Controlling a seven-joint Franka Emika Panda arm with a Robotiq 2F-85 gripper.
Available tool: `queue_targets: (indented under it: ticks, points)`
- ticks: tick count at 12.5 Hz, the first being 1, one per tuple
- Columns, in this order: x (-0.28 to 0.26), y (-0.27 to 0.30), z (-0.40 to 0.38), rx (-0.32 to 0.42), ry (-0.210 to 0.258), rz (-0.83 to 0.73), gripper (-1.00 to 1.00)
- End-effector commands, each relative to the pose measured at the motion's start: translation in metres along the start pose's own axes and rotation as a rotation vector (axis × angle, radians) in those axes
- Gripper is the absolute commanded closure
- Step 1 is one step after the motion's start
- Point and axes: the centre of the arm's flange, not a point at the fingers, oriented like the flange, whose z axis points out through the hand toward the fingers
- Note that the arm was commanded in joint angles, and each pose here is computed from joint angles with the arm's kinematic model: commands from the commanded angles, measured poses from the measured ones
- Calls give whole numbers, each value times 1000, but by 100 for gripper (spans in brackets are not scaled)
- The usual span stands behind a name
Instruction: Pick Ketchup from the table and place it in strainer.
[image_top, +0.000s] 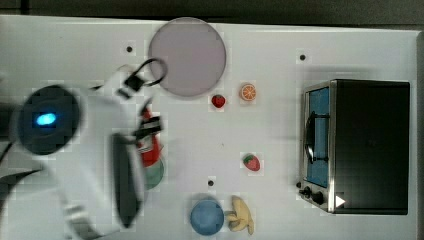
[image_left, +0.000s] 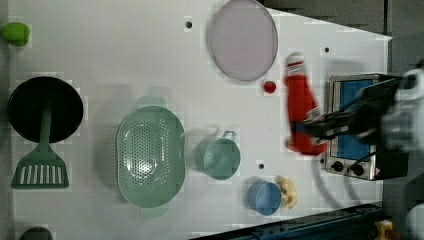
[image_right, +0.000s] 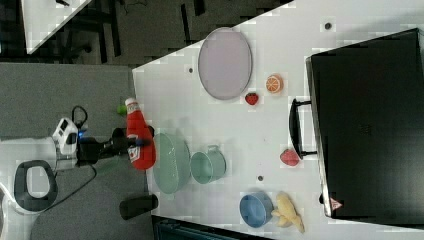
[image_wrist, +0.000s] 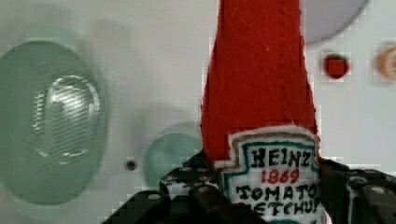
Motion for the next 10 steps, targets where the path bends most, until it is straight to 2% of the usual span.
queue_targets:
  ticks: [1, 6, 10]
  points:
    - [-14, -94, 35, 22, -58, 168, -20]
    - [-25, -193, 95, 126, -36, 307, -20]
    - [-32, -217, 156, 170, 7, 284, -20]
